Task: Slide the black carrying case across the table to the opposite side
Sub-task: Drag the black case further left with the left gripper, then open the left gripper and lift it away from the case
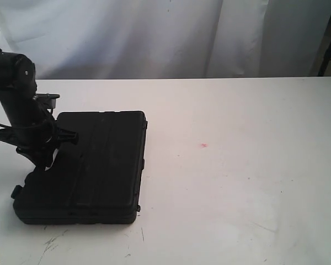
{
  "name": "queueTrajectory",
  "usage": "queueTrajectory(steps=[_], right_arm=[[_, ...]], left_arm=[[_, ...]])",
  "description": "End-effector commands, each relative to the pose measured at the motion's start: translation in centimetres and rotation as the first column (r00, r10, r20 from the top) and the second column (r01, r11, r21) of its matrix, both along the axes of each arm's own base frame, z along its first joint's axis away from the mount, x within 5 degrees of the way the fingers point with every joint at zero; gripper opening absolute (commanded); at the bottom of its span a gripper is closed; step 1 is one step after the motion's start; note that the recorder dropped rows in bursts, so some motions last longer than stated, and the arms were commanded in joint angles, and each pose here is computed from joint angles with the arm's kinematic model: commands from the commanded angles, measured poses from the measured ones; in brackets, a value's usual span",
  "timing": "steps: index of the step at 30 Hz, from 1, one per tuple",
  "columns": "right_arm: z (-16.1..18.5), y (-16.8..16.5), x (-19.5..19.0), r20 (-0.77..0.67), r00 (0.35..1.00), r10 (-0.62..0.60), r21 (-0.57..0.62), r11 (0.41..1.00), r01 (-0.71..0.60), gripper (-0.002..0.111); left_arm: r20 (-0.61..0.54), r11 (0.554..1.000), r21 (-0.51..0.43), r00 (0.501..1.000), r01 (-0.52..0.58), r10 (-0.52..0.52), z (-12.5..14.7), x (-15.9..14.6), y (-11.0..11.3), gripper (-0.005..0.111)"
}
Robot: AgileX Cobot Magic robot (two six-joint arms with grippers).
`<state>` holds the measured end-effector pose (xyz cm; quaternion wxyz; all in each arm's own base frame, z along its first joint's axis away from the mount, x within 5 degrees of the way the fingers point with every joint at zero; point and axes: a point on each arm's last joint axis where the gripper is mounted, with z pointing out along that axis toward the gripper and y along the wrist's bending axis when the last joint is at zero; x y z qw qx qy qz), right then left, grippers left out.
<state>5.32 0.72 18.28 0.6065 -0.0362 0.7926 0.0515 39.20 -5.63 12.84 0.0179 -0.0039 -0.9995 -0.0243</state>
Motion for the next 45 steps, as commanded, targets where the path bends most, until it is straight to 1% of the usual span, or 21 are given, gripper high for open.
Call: queueTrajectory(steps=[1,8,10,18,29,32,33,40,42,45], right_arm=[[-0.1,0.0,0.0,0.004,1.000,-0.006,0.001,1.000,0.006,0.000],[-0.1,0.0,0.0,0.004,1.000,-0.006,0.001,1.000,0.006,0.000],[-0.1,0.0,0.0,0.004,1.000,-0.006,0.001,1.000,0.006,0.000],[-0.1,0.0,0.0,0.004,1.000,-0.006,0.001,1.000,0.006,0.000],[-0.1,0.0,0.0,0.004,1.000,-0.006,0.001,1.000,0.006,0.000],[-0.1,0.0,0.0,0.004,1.000,-0.006,0.001,1.000,0.006,0.000],[-0.1,0.0,0.0,0.004,1.000,-0.006,0.001,1.000,0.006,0.000],[-0.1,0.0,0.0,0.004,1.000,-0.006,0.001,1.000,0.006,0.000],[-0.1,0.0,0.0,0.004,1.000,-0.006,0.001,1.000,0.006,0.000],[-0.1,0.0,0.0,0.004,1.000,-0.006,0.001,1.000,0.006,0.000]], left_arm=[[-0.003,0.999,0.035,1.000,0.001,-0.001,0.1,0.2,2.0,0.000],[-0.003,0.999,0.033,1.000,-0.001,0.001,0.1,0.3,3.2,0.000],[0.001,0.998,0.056,1.000,0.015,-0.015,0.2,0.4,3.4,0.000],[0.007,0.996,0.085,0.999,0.034,-0.035,0.2,0.4,3.6,0.000],[0.008,0.996,0.084,1.000,0.022,-0.022,0.2,0.4,3.6,0.001],[0.008,0.996,0.085,1.000,0.009,-0.010,0.2,0.4,3.6,0.007],[0.008,0.996,0.085,1.000,0.009,-0.010,0.2,0.4,3.6,0.011],[0.008,0.996,0.085,1.000,0.002,-0.002,0.3,0.4,3.6,0.047],[0.024,0.996,0.084,1.000,0.000,-0.003,0.9,0.4,3.6,0.052],[0.059,0.997,0.078,0.998,-0.002,-0.003,1.8,0.5,3.6,0.054]])
